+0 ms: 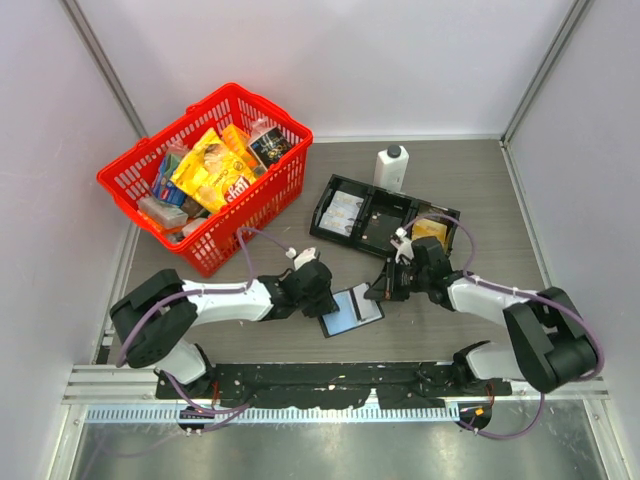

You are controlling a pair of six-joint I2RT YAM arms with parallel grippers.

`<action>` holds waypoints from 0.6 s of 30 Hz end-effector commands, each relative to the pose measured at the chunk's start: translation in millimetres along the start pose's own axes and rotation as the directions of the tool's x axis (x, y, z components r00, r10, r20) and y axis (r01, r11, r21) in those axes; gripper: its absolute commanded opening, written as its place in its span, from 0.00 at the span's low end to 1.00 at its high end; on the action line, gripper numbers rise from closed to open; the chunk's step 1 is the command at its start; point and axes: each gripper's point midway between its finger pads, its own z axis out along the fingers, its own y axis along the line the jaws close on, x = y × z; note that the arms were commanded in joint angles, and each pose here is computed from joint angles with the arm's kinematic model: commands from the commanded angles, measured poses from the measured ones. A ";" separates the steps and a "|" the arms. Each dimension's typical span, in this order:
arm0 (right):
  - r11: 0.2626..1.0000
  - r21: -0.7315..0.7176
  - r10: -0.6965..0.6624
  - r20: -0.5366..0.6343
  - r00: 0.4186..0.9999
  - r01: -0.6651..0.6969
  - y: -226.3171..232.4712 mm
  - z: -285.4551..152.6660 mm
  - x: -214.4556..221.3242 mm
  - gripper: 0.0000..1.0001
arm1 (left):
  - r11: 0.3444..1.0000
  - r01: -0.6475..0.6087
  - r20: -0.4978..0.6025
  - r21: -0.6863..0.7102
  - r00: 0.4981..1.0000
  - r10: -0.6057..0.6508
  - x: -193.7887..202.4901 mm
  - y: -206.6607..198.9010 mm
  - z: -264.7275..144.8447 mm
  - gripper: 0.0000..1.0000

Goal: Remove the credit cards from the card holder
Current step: Remove the credit card from the card holder.

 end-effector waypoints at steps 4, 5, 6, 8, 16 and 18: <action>0.973 0.211 -0.113 0.101 0.988 0.090 -3.4 -35.7 -35.3 0.01 | 0.992 -0.045 0.008 -0.119 0.999 0.046 -2.6 36.4 -16.4 0.24; 0.971 0.211 -0.138 0.122 0.983 0.110 4.2 -39.8 -44.8 0.01 | 0.993 -0.042 0.025 -0.115 0.999 0.045 -7.7 35.4 -20.0 0.27; 0.964 0.238 -0.151 0.121 0.981 0.119 3.5 -44.4 -45.5 0.01 | 0.993 -0.039 0.040 -0.111 0.998 0.044 -11.3 34.3 -23.7 0.31; 0.952 0.267 -0.189 0.137 0.972 0.147 11.7 -52.3 -56.2 0.01 | 0.994 -0.033 0.076 -0.106 0.996 0.041 -21.9 33.0 -33.9 0.37; 0.854 0.412 -0.404 0.144 0.903 0.316 52.7 -70.4 -100.8 0.01 | 0.994 -0.017 0.243 -0.105 0.969 0.042 -69.0 43.4 -97.5 0.72; 0.813 0.442 -0.472 0.123 0.873 0.378 67.8 -68.0 -110.0 0.01 | 0.994 0.000 0.281 -0.108 0.959 0.030 -79.4 54.7 -115.1 0.77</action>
